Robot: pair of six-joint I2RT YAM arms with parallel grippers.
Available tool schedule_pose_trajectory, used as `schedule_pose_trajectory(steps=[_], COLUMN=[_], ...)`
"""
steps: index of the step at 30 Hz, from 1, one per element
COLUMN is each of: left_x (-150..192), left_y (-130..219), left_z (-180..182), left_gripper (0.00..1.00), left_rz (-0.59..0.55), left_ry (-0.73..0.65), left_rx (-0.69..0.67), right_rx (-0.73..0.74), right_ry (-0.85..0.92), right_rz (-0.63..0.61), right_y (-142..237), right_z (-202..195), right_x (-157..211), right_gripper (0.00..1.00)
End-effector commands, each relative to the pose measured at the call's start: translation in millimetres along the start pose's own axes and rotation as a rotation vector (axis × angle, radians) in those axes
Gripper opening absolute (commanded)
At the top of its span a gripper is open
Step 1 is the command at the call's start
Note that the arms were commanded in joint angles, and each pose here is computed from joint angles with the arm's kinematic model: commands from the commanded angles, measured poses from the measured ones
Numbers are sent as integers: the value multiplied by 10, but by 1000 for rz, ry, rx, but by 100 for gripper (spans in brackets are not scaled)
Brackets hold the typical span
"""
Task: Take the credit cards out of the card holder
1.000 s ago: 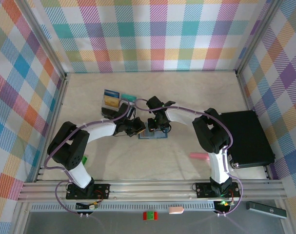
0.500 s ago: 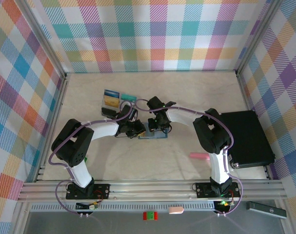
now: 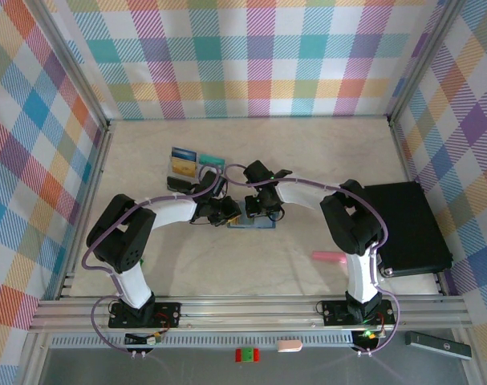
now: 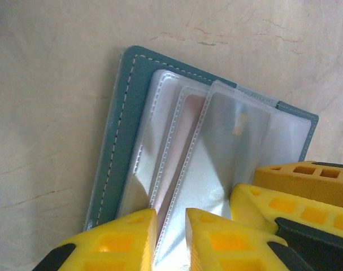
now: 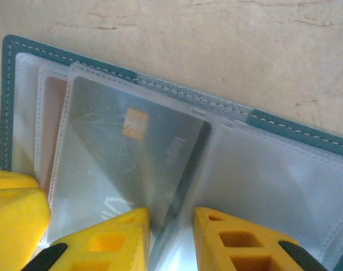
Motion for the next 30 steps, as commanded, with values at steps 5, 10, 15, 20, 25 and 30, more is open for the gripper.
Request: schedule_pose_trajectory(steps=[5, 10, 15, 20, 25, 30], left_x=[76, 100, 104, 146, 192, 210], left_y=[-83, -102, -97, -103, -108, -111], left_z=[176, 199, 185, 146, 125, 33], left_gripper=[22, 22, 22, 23, 22, 21], left_rz=[31, 44, 50, 82, 111, 122], left_ry=[-2, -1, -10, -47, -95, -121], left_rx=[-80, -86, -84, -83, -107, -83], right_rx=[31, 52, 64, 30, -16, -33], right_ry=[-34, -37, -39, -54, -79, -89], right_rz=[10, 18, 38, 55, 67, 70], right_y=[89, 78, 23, -33, -73, -79], right_z=[-109, -144, -173, -154, -135, -134], right_x=[82, 95, 135, 172, 189, 198], right_gripper=[29, 30, 29, 27, 27, 27])
Point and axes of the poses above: each hand's point on the last joint's axis, 136 mm out from that joint toward the fingers, its own y axis back along the fingers, its own z axis along the line the jaws close on, x = y × z, the point moved 1 cm from there along y, back along the fingers, and after that the axes turned 5 degrees about y, right-handed, at the moved point
